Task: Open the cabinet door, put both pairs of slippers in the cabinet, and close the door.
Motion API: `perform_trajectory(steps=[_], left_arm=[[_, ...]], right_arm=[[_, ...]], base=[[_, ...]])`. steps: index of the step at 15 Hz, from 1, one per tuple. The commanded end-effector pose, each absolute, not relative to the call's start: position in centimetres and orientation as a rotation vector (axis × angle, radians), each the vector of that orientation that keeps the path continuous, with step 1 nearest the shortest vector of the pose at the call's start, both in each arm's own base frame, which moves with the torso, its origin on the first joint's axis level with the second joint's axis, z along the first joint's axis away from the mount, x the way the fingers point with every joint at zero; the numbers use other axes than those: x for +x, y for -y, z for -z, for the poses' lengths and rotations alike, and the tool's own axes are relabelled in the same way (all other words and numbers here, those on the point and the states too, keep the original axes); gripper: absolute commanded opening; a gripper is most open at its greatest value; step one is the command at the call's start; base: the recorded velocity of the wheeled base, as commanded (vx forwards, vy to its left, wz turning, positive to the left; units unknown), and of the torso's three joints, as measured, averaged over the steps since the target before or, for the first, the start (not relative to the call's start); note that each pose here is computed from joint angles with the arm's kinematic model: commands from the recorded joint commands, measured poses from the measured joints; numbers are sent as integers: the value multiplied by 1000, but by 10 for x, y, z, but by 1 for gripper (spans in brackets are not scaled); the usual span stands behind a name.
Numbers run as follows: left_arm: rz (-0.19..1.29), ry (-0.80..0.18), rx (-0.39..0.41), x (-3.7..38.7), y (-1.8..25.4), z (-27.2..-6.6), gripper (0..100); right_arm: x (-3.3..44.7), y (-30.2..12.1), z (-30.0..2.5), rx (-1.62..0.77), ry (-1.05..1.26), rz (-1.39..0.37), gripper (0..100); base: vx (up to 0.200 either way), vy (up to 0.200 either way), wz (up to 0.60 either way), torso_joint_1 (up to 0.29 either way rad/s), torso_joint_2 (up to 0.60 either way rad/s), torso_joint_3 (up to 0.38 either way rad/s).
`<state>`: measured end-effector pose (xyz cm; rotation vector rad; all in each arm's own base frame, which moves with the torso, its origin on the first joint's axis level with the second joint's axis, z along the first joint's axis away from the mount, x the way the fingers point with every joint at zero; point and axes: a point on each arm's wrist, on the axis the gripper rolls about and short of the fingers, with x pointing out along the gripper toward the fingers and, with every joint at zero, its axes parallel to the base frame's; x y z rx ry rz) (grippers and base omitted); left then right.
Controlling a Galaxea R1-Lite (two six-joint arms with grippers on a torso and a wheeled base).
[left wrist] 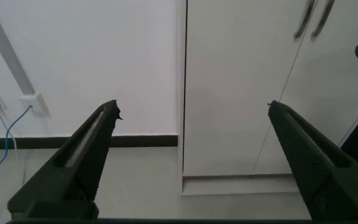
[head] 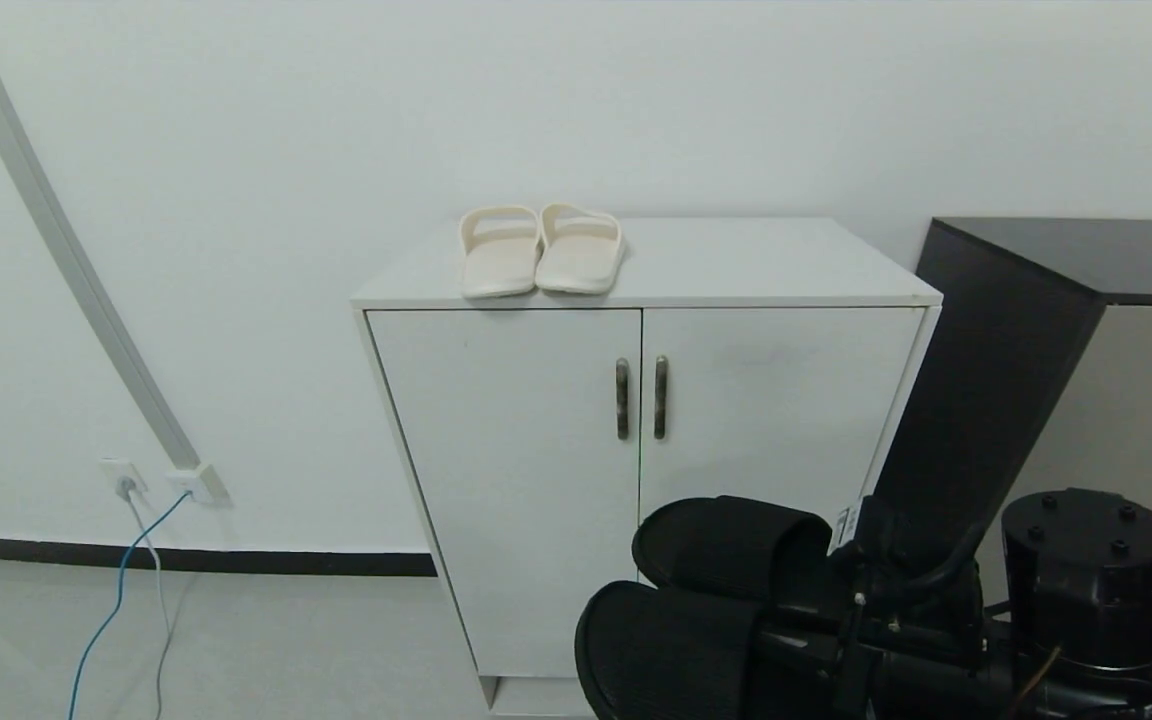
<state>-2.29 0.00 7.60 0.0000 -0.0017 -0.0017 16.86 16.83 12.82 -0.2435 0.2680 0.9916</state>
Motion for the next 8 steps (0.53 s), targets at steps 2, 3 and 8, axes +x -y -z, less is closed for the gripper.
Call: perform_trajectory(steps=[2, 3, 8], left_arm=[[3, -2, 0, -23, 0, -76, 100], [3, -2, 0, -23, 0, -76, 100], [3, -2, 2, -23, 0, -76, 100]], right_arm=[[168, -170, -127, -247, -270, -999, 0], [168, -170, -127, -247, -271, -999, 0], [167, -169, -127, -247, -270, -997, 0]], base=[[0, 0, 0, -137, 474, 327], [0, 0, 0, -129, 461, 334], [0, 0, 0, -89, 456, 359]])
